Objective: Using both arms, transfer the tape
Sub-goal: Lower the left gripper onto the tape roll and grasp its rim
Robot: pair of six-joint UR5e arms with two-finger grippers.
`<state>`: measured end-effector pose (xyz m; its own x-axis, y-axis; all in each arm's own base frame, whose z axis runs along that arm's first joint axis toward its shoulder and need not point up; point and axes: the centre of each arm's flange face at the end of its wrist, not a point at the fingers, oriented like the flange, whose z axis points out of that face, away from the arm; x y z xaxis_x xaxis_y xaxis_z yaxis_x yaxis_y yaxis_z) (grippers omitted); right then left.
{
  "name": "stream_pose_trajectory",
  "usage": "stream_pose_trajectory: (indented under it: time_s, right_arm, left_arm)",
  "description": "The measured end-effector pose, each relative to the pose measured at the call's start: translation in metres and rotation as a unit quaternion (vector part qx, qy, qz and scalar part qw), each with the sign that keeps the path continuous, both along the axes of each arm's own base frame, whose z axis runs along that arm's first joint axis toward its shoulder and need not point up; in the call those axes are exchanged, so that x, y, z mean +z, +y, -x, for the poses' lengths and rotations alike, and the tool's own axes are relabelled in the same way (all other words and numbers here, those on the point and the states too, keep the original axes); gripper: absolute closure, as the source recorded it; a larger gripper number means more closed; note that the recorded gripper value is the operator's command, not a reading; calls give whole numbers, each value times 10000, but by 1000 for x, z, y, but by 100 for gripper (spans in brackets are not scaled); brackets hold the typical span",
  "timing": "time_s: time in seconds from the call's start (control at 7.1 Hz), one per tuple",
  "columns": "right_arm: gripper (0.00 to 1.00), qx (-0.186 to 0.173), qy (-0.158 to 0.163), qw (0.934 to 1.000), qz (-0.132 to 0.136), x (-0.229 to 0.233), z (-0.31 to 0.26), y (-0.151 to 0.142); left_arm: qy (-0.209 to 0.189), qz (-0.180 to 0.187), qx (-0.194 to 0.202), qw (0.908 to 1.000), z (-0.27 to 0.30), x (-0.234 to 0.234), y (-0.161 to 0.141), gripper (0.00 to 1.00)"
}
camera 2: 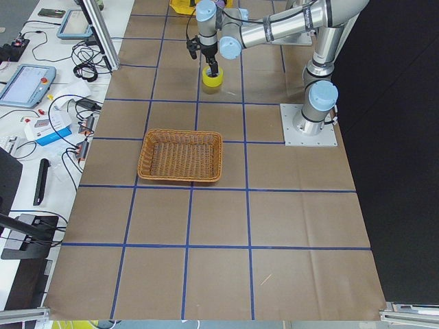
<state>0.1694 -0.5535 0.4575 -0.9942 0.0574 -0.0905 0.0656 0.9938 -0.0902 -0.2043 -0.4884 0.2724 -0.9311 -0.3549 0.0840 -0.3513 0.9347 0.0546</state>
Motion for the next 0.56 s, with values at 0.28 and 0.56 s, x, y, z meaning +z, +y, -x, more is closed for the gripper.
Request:
stream_pose_trajectory:
  time_s: [0.28, 0.56]
  right_arm:
    - [0, 136, 47, 9999, -83, 1, 18, 7]
    - [0, 195, 146, 9996, -170, -6, 25, 9]
  left_arm:
    - [3, 108, -40, 9999, 33, -64, 9, 61]
    - [-9, 71, -306, 9995, 45, -91, 8, 94]
